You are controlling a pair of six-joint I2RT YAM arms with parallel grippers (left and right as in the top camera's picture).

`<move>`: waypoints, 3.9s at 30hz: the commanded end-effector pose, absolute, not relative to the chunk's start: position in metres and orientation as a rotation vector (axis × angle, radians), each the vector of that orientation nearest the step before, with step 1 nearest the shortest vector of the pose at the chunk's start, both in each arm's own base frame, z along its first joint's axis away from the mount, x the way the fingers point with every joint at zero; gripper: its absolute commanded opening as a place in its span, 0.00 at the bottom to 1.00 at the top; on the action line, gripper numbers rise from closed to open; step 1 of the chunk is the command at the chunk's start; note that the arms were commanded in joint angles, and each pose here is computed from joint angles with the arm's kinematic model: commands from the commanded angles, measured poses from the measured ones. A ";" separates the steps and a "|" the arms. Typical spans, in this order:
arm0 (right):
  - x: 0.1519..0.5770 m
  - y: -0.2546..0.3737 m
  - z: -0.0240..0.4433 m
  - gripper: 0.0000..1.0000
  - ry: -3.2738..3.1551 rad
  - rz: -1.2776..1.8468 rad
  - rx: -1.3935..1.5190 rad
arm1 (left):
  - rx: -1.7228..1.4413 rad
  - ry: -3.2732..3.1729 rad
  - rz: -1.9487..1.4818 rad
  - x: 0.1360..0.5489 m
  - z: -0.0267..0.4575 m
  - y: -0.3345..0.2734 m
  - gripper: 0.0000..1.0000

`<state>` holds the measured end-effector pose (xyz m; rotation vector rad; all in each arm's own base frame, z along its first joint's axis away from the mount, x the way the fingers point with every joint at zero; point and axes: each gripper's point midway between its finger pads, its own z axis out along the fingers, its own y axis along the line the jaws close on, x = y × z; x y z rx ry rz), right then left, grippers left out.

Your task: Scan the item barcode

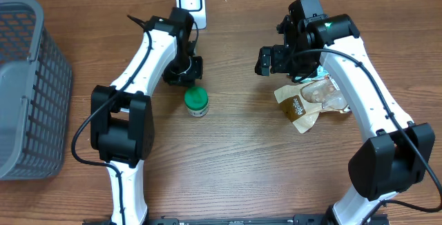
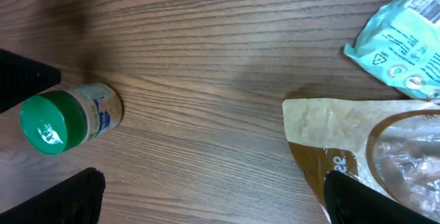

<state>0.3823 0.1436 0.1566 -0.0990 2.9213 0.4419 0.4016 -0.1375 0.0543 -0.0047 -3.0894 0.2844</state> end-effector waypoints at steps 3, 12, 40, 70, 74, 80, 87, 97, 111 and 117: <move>0.383 0.168 0.167 0.97 2.836 0.512 -0.369 | 0.090 -3.119 0.322 0.421 0.065 -0.114 0.04; 0.395 0.228 0.180 1.00 2.559 0.442 -0.801 | 0.376 -3.180 0.338 0.451 0.096 -0.032 0.11; 0.387 0.295 0.145 1.00 2.356 0.292 -1.237 | 0.678 -3.229 0.231 0.467 0.096 0.042 0.99; 0.372 0.350 0.116 1.00 2.254 0.247 -1.384 | 0.679 -3.245 0.234 0.471 0.097 0.043 1.00; 0.370 0.357 0.108 1.00 2.247 0.295 -1.409 | 0.679 -3.245 0.234 0.471 0.097 0.043 1.00; 0.369 0.360 0.092 1.00 2.266 0.317 -1.431 | 0.679 -3.245 0.234 0.471 0.097 0.043 1.00; 0.358 0.367 0.089 1.00 2.284 0.417 -1.440 | 0.679 -3.245 0.234 0.471 0.097 0.043 0.99; 0.350 0.360 0.082 1.00 2.353 0.416 -1.436 | 0.680 -3.244 0.234 0.471 0.097 0.043 1.00; 0.348 0.358 0.066 0.99 2.412 0.418 -1.417 | 0.680 -3.244 0.234 0.471 0.097 0.043 1.00; 0.348 0.358 0.066 0.91 2.412 0.417 -1.417 | 0.680 -3.244 0.234 0.471 0.097 0.043 1.00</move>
